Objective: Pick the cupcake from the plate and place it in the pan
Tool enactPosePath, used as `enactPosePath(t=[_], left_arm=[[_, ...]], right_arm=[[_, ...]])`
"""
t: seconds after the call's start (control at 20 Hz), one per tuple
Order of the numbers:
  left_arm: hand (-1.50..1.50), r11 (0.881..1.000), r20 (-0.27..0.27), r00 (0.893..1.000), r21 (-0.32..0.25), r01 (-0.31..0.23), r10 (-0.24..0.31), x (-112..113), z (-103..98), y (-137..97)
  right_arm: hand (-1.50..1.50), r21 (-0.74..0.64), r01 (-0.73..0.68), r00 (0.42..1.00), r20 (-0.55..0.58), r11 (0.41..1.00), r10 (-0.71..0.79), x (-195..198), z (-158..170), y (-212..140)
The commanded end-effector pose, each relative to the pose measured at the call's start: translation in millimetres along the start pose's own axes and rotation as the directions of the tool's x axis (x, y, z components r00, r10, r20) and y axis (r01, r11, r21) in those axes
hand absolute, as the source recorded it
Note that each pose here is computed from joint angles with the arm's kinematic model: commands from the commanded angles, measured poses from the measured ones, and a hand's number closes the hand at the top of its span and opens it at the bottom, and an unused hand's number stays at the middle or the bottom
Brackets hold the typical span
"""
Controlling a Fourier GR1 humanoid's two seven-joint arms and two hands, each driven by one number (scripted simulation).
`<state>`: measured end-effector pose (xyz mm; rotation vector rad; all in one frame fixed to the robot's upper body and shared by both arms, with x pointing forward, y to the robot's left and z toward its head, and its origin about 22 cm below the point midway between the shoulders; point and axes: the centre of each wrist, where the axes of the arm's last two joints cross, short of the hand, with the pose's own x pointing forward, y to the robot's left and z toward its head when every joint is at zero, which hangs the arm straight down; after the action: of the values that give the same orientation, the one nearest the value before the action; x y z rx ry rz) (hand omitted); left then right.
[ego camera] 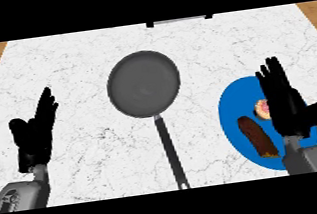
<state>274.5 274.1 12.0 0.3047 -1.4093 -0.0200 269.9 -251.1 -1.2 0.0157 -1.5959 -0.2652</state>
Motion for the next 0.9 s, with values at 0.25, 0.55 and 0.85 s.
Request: enactPosePath(t=[0.25, 0.55, 0.85], left_arm=[[0.00, 0.990, 0.150, 0.983, -0.102, -0.093, 0.108, 43.2, -10.1, -15.6], [0.00, 0.979, 0.102, 0.978, -0.117, -0.169, 0.181, 39.6, -4.1, -13.4], [0.00, 0.974, 0.109, 0.976, -0.150, -0.171, 0.188, 52.6, -8.5, -5.1]], right_arm=[[1.50, 0.751, -0.070, 0.970, 0.204, 0.657, -0.130, 97.1, -47.4, 42.8], [-1.50, 0.691, -0.466, 0.876, 0.446, 0.552, 0.181, 146.3, -56.4, -99.6], [-1.50, 0.608, -0.656, 0.750, 0.591, 0.446, 0.297, 196.9, -69.6, -153.7]])
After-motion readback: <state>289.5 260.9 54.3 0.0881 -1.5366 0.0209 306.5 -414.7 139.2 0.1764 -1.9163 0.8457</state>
